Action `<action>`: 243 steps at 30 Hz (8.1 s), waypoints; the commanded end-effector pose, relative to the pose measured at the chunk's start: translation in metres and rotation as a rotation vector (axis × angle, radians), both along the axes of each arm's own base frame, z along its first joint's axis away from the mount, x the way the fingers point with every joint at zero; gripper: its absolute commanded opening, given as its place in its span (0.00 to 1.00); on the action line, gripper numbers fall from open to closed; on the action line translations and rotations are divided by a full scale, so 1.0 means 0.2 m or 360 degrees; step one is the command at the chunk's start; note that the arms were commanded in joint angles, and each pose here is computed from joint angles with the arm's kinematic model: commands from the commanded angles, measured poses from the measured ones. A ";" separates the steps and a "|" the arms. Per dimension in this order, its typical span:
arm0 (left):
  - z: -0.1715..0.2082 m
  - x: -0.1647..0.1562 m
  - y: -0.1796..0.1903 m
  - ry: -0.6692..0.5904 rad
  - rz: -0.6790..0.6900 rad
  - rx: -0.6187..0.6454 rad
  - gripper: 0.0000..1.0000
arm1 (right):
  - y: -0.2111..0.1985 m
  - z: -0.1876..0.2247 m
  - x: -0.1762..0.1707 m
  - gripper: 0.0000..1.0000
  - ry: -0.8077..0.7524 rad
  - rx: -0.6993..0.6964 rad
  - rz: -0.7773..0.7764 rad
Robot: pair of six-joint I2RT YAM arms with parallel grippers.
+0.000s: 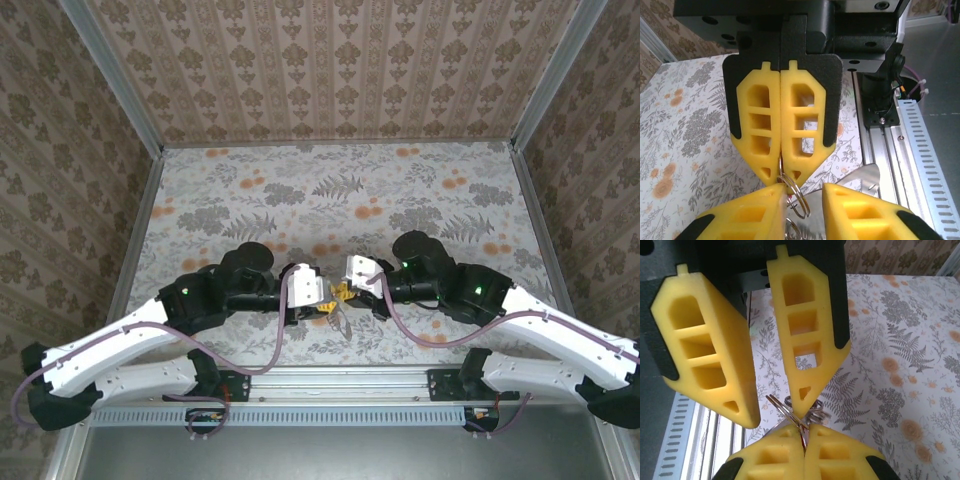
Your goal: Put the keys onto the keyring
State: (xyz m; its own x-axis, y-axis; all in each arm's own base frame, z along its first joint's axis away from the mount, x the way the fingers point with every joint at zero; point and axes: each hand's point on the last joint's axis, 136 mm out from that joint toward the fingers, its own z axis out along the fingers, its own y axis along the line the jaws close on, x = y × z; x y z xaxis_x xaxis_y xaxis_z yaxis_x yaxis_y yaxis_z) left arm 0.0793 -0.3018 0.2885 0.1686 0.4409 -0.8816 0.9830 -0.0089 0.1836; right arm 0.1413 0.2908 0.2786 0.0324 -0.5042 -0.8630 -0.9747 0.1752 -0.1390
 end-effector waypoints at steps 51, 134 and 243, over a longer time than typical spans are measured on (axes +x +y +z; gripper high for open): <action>0.33 -0.06 0.06 0.0026 -0.0136 -0.0952 0.00 | 0.10 0.15 -0.11 0.20 0.0122 0.0233 0.0165; 0.02 0.15 0.08 -0.0018 0.0263 -0.0098 0.17 | 0.11 0.13 0.07 0.00 -0.0138 0.0029 -0.0015; -0.03 0.11 0.02 -0.0031 0.0177 -0.0020 0.22 | 0.06 0.07 0.01 0.00 -0.0126 0.0072 0.0033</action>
